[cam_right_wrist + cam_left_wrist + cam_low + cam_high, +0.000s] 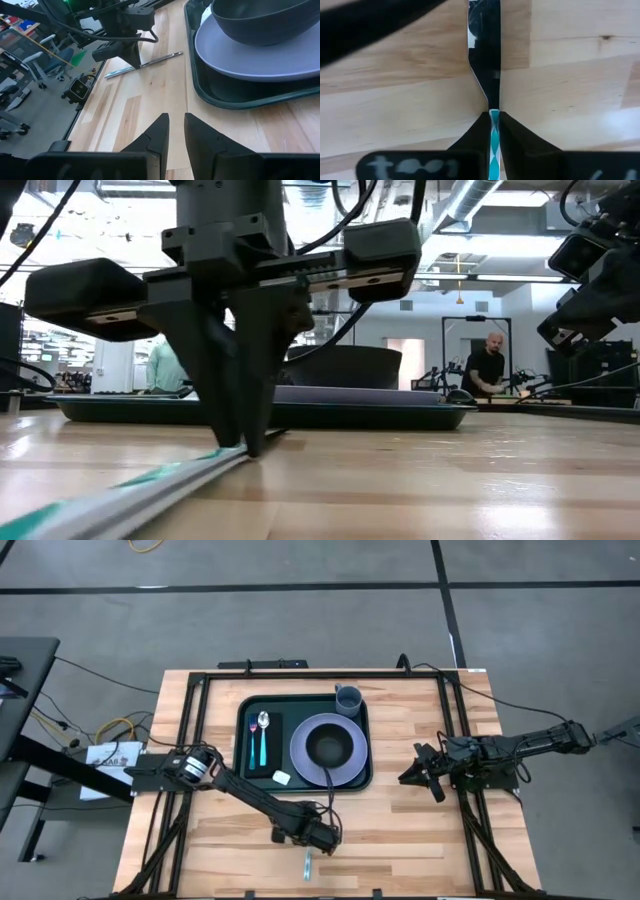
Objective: Set up tray
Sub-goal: Put the blue knife on the black napkin to the right of the blue spoon
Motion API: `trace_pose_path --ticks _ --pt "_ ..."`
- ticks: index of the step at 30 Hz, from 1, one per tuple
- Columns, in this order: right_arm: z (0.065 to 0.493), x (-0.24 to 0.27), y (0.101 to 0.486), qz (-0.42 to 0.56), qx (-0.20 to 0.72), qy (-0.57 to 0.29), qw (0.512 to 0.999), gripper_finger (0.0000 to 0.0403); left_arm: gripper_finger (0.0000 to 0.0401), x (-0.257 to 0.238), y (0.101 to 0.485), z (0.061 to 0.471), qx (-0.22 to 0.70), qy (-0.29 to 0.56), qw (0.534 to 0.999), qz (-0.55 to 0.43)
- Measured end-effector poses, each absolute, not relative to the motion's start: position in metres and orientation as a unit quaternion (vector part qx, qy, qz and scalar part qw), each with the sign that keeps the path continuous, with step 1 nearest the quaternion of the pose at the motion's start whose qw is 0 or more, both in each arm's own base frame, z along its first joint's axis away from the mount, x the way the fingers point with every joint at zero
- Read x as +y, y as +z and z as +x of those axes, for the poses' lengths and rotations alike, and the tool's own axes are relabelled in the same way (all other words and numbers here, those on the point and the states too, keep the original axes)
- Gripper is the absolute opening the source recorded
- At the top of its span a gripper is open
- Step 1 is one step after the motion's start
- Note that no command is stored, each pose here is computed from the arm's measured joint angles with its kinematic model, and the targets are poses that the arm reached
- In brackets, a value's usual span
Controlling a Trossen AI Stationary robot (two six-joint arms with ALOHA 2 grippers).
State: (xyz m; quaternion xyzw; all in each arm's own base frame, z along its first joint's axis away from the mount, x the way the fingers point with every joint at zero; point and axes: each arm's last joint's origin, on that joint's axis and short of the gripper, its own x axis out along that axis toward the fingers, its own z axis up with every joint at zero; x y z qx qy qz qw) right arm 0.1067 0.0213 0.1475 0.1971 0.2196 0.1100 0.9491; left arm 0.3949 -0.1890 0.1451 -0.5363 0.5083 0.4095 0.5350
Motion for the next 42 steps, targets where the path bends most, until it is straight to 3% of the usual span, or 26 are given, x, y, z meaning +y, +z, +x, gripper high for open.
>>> trace_pose_path --ticks 6,19,30,42 --pt "0.107 0.021 0.148 0.197 0.220 0.110 0.949 0.0053 0.0004 -0.187 0.154 0.386 0.505 0.436 0.527 -0.526" --pt "0.107 0.021 0.148 0.197 0.220 0.110 0.949 0.0053 0.0000 -0.174 0.227 0.344 0.451 0.501 0.536 -0.508" --pt "0.107 0.021 0.148 0.197 0.220 0.110 0.949 0.0053 0.0000 -0.072 0.270 0.330 0.444 0.580 0.557 -0.395" --pt "0.107 0.021 0.148 0.197 0.220 0.110 0.949 0.0053 0.0000 0.035 0.223 0.298 0.452 0.539 0.555 -0.444"
